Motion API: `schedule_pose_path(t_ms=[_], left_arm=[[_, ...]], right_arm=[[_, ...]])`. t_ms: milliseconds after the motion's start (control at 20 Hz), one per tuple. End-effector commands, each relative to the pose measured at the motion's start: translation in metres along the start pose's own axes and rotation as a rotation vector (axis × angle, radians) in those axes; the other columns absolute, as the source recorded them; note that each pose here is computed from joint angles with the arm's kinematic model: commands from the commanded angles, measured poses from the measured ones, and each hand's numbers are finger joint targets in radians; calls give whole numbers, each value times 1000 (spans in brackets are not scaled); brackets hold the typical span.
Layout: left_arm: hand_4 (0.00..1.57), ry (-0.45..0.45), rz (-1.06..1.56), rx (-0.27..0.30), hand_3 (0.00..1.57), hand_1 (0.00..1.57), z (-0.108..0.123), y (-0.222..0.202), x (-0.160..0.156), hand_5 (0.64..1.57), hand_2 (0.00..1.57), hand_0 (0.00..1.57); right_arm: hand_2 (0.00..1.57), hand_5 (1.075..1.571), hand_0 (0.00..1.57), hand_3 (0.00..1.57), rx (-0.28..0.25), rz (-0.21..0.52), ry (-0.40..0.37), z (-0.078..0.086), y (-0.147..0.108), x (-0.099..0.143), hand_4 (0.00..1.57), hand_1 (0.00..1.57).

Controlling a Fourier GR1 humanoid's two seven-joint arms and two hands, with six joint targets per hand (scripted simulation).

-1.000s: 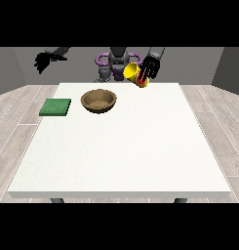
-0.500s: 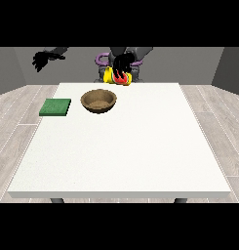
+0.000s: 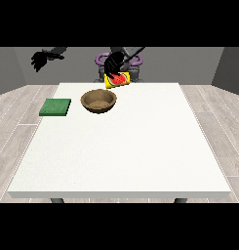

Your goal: Pick the cup and pour the ball into the bowl, then pick the bowl and place it on the pad

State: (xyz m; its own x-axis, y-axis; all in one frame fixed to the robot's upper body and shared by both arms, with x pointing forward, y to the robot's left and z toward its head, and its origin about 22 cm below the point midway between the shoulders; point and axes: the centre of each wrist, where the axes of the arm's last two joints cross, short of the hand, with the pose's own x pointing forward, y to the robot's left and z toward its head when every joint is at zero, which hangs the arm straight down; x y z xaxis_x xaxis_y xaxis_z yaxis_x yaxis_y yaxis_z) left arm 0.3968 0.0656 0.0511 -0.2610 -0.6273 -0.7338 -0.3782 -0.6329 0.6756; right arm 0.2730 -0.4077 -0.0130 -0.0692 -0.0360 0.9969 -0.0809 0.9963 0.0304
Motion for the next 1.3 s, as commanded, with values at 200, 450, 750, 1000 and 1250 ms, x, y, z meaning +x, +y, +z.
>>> schedule_pose_path(t_ms=[200,450,750,1000,1250], left_arm=[[1527,-67,-169,12,1571,1445,0,11,18,1134,1571,1445],[1571,236,418,16,1571,1499,5,-2,-20,1092,1571,1499],[1391,543,1077,67,941,1023,24,-18,-28,1300,1257,1023],[0,738,1589,121,0,0,50,-34,-32,1541,0,0],[0,610,1928,247,0,0,77,-40,-27,1563,0,0]], right_arm=[[0,1571,0,0,4,-6,6,-11,-1,14,0,0],[0,1569,0,0,-52,-21,93,26,1,-20,0,0],[0,1565,0,0,-116,-30,94,26,9,-23,225,0],[0,1568,0,0,-65,-70,13,-7,47,-20,331,0],[0,1571,0,0,-107,-43,7,-27,93,-23,252,0]])
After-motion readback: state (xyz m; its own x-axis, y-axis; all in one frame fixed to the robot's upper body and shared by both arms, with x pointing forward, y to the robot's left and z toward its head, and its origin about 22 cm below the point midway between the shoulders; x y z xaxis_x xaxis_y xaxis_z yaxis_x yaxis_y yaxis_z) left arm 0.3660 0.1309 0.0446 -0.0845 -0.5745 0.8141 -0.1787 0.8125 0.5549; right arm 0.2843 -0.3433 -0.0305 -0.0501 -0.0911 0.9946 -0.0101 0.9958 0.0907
